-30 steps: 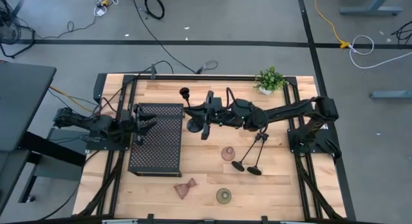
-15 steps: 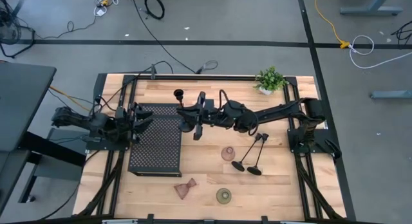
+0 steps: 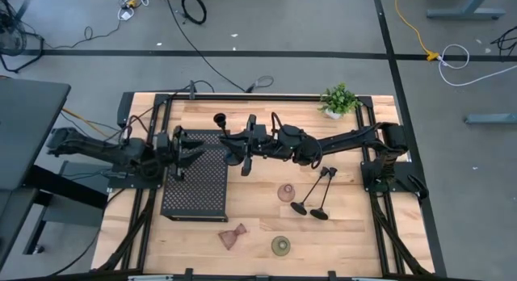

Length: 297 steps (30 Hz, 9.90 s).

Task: Pick & Place candle stick holders
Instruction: Put the top black candle holder on the shelf, then put the top pink glass candle holder on the shelf

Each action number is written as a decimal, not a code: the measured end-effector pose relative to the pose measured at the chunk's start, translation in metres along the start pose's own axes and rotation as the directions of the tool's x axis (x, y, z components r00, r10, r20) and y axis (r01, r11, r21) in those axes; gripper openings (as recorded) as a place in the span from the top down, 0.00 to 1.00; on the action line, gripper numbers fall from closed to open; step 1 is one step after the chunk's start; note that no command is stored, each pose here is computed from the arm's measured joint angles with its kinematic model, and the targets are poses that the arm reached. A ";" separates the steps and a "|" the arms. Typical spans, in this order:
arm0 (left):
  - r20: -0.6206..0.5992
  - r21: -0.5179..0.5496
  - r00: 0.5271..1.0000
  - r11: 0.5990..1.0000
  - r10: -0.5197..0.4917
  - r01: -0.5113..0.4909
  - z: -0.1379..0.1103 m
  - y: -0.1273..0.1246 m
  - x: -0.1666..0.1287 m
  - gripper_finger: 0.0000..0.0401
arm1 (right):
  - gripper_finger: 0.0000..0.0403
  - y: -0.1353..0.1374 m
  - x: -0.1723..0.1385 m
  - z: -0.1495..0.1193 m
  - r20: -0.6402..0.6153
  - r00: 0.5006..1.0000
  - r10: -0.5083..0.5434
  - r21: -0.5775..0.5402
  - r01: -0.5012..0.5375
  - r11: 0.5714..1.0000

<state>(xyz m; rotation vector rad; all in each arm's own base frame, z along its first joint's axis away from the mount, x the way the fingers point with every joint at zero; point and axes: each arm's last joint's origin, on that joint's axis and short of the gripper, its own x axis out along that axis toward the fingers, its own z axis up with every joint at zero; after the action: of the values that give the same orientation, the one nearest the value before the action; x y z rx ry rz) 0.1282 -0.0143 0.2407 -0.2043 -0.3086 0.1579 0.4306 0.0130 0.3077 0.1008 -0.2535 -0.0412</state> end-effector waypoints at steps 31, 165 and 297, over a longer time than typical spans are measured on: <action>-0.050 0.118 0.999 0.993 -0.020 0.026 0.044 -0.008 0.096 0.59 | 1.00 -0.001 -0.001 -0.010 -0.105 0.994 -0.012 -0.016 0.010 1.000; -0.232 0.262 0.806 0.833 0.545 -0.488 0.051 0.039 -0.052 0.97 | 0.32 -0.001 -0.002 -0.019 -0.196 0.980 -0.043 -0.067 0.030 0.997; -0.494 -0.203 0.760 0.905 -0.424 0.373 0.017 -0.037 -0.016 0.29 | 0.32 0.092 -0.170 -0.040 -0.929 0.089 -0.360 -0.282 0.462 0.841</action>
<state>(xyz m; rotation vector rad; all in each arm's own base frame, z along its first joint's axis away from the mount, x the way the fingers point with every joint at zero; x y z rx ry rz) 0.1120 -0.0503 0.2598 -0.2607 0.2010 -0.3425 0.2785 0.1173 0.2367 0.2702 1.1341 -0.5476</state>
